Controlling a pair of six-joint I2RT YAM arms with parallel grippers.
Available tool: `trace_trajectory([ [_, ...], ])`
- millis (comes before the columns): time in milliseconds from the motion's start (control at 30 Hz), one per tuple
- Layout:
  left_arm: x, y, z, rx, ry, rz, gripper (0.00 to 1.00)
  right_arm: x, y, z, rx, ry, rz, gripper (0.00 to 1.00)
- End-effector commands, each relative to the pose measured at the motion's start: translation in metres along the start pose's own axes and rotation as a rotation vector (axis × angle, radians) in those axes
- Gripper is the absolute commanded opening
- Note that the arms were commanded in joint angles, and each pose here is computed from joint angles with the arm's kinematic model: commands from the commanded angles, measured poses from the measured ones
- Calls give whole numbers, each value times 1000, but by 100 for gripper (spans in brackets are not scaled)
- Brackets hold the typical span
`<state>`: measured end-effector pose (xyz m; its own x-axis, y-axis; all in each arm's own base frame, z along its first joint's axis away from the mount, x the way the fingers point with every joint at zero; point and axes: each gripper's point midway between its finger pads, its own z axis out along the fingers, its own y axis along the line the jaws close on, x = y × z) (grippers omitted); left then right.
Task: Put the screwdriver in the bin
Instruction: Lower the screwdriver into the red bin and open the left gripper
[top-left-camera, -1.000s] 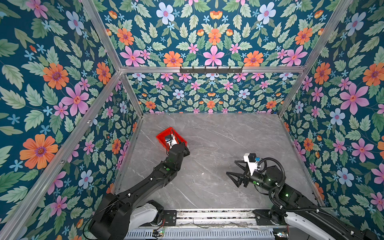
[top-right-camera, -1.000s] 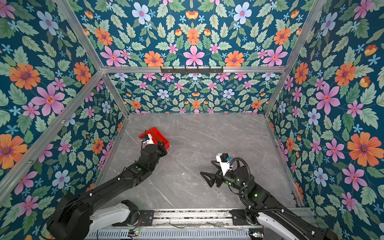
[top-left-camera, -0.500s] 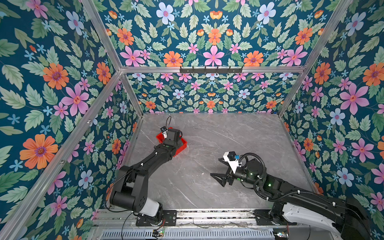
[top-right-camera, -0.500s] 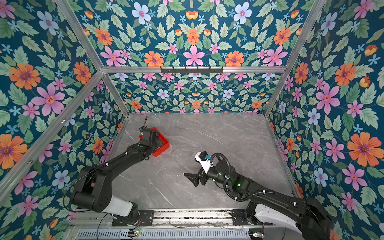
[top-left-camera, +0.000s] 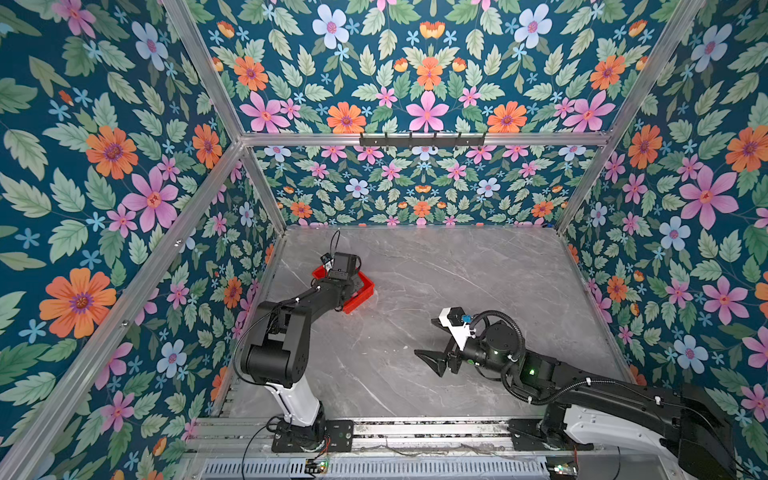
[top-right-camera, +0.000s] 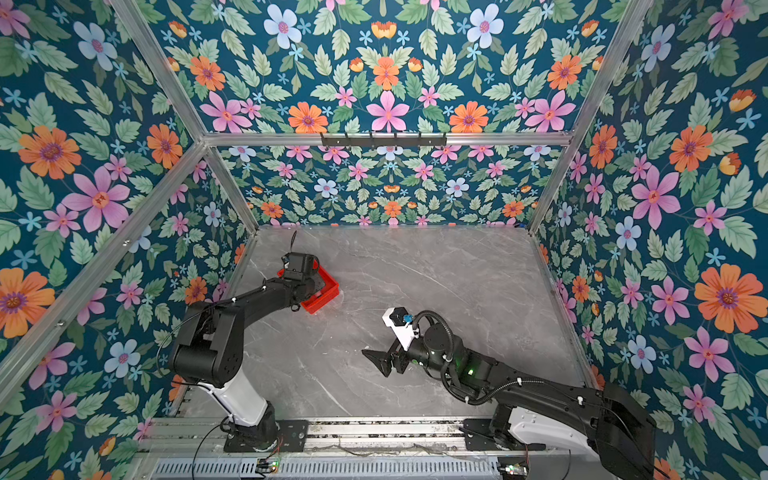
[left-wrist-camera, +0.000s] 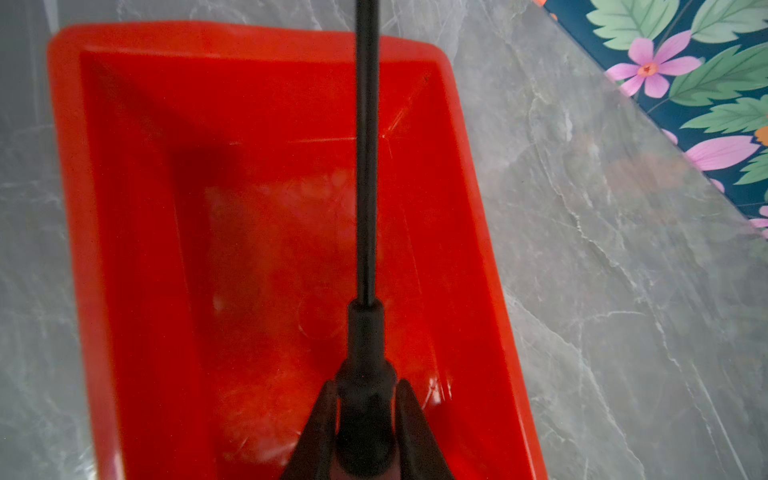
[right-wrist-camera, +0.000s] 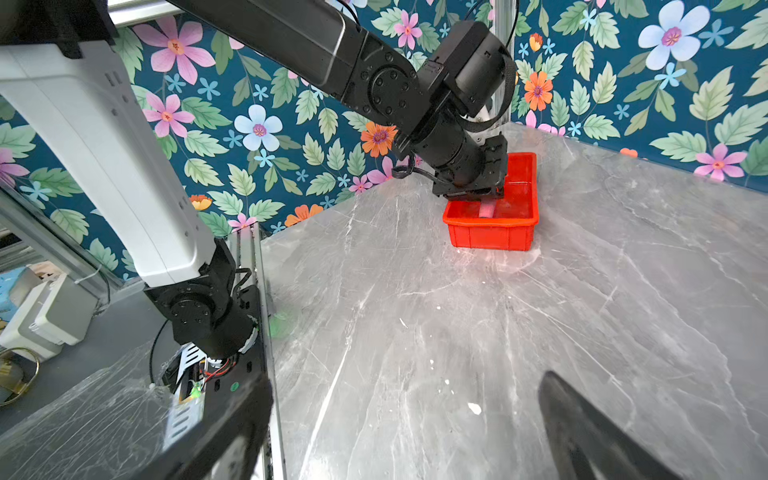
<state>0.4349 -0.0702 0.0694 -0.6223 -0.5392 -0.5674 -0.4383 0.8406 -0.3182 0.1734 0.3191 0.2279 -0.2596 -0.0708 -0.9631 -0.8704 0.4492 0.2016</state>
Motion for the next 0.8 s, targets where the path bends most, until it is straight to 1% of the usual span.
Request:
trace_trajectory([
  [0, -1, 2, 7, -3, 3, -14, 7, -2, -4, -3, 28, -17, -16, 99],
  [67, 0, 4, 10, -8, 8, -10, 9, 0, -8, -5, 47, -13, -23, 99],
  [133, 3, 5, 15, -11, 16, -6, 15, 1, -11, -7, 66, -6, -28, 99],
  [300, 3, 2, 14, 12, 4, -14, 51, -4, -14, -18, 92, -34, -27, 99],
  [333, 1, 3, 11, 13, -3, -16, 55, -4, -15, -19, 101, -36, -30, 99],
  [367, -1, 3, 8, 15, -13, -16, 62, -4, -17, -21, 112, -33, -36, 99],
  [433, -5, 1, 1, 30, -28, -9, 63, -4, -21, -26, 135, -32, -43, 99],
  [533, -10, -2, -11, 62, -55, -13, 69, -6, -29, -33, 185, -46, -38, 99],
  [600, -17, -5, -22, 82, -78, -19, 75, -7, -35, -38, 206, -56, -20, 99],
  [667, -23, -7, -32, 98, -102, -26, 77, -9, -40, -43, 220, -69, -5, 99],
  [700, -27, -7, -38, 106, -119, -27, 81, -10, -44, -46, 231, -75, 2, 99],
  [767, -35, -10, -52, 128, -155, -16, 83, -11, -50, -52, 252, -85, 11, 99],
])
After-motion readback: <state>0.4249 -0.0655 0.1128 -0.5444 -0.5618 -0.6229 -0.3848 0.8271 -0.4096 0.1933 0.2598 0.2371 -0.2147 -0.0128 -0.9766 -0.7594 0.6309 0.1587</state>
